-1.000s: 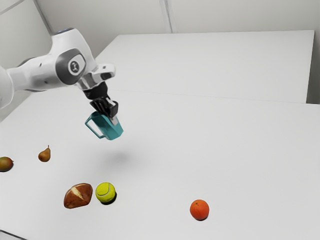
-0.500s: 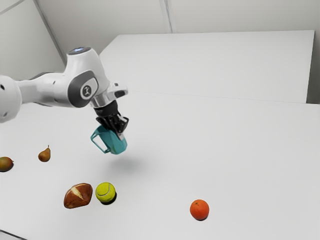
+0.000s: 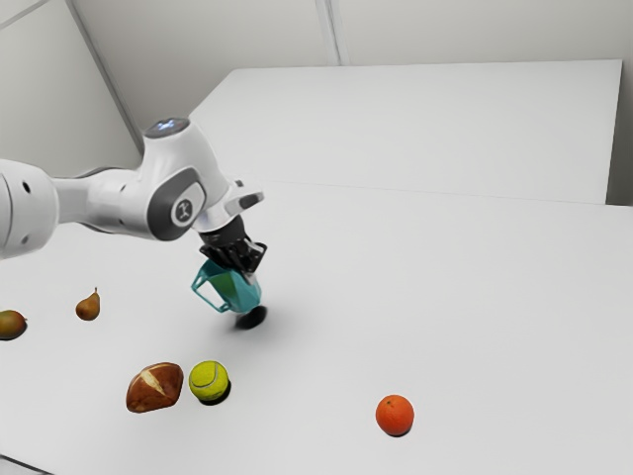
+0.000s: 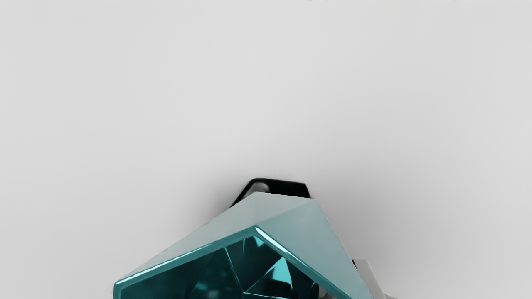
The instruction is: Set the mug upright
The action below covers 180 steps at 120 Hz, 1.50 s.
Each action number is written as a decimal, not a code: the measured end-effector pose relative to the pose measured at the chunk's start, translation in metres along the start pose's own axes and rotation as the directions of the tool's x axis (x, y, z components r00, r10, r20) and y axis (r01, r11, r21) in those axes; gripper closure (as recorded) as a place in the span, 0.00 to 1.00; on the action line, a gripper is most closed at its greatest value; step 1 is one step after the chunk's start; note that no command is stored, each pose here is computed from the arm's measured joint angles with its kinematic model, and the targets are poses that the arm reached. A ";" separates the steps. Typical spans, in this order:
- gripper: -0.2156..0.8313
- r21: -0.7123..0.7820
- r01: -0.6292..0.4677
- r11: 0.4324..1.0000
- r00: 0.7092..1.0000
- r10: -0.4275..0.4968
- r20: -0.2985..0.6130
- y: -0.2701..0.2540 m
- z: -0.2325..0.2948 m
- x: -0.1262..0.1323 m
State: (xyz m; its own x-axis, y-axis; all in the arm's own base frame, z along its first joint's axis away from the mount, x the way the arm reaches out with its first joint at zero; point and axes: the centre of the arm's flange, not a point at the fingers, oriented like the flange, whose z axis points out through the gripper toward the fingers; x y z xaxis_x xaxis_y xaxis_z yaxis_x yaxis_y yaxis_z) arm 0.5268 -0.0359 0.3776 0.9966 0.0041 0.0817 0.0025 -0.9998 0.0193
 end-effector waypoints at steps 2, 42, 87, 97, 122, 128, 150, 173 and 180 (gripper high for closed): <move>0.96 0.000 0.002 1.000 1.000 -0.002 -0.001 0.001 0.001 0.000; 0.96 0.004 0.036 0.999 0.999 -0.036 0.018 0.011 0.021 0.001; 0.96 0.009 0.088 0.996 0.995 -0.089 0.036 0.003 0.034 0.002; 0.96 0.009 0.090 0.996 0.995 -0.090 0.037 0.005 0.035 0.002; 0.75 0.003 0.091 0.996 0.995 -0.091 0.036 0.009 0.034 0.002; 0.69 0.002 0.092 0.996 0.995 -0.092 0.034 0.009 0.033 0.002; 0.51 -0.004 0.094 0.996 0.996 -0.094 0.006 0.008 0.016 0.003; 0.34 -0.011 0.088 0.996 0.996 -0.088 -0.032 0.010 -0.008 0.002; 0.32 -0.014 0.084 0.996 0.995 -0.085 -0.045 0.011 -0.016 0.002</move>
State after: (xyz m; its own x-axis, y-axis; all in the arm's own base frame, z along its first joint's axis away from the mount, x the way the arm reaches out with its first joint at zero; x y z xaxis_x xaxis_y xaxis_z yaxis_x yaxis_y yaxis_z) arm 0.5275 -0.0466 0.3936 0.9881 0.0899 0.1245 0.0856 -0.9955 0.0398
